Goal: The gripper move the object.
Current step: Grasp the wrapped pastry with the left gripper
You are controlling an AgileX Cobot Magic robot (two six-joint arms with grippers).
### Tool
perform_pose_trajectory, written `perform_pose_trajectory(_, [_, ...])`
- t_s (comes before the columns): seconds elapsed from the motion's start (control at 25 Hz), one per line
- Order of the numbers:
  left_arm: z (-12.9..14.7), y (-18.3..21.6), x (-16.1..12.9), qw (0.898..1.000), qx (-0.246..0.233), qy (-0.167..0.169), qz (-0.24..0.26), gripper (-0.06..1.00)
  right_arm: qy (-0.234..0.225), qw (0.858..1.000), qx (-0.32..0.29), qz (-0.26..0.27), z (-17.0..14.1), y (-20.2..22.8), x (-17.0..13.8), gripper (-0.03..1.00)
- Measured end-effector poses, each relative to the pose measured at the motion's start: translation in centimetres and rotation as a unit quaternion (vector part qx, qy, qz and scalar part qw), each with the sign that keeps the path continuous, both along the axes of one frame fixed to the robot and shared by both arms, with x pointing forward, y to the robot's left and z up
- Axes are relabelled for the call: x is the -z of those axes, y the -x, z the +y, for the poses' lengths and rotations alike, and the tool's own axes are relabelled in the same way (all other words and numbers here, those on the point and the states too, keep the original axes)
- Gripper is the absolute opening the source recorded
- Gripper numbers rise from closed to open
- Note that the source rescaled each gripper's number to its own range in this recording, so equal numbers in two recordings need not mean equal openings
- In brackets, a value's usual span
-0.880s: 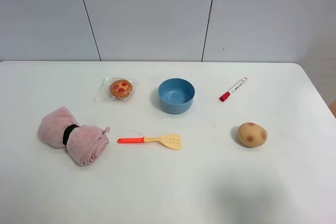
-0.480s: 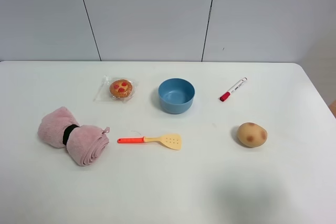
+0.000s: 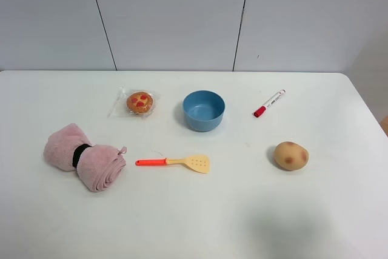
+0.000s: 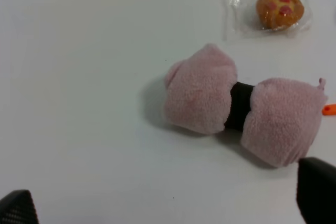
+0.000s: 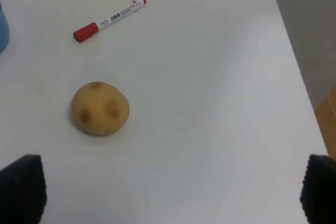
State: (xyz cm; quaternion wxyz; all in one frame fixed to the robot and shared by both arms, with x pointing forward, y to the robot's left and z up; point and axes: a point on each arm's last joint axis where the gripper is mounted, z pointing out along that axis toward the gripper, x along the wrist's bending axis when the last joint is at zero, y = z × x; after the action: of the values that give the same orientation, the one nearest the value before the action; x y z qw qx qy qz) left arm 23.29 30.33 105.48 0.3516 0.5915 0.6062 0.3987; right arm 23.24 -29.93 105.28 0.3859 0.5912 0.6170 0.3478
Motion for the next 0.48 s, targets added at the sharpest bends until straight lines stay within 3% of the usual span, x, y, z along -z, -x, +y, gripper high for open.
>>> perform_pose_trajectory(0.48, [0.0,-0.05,0.0,1.0,0.0,0.0,0.002,1.0,0.0,1.0,0.0,0.0,0.0,0.0,0.0,1.0])
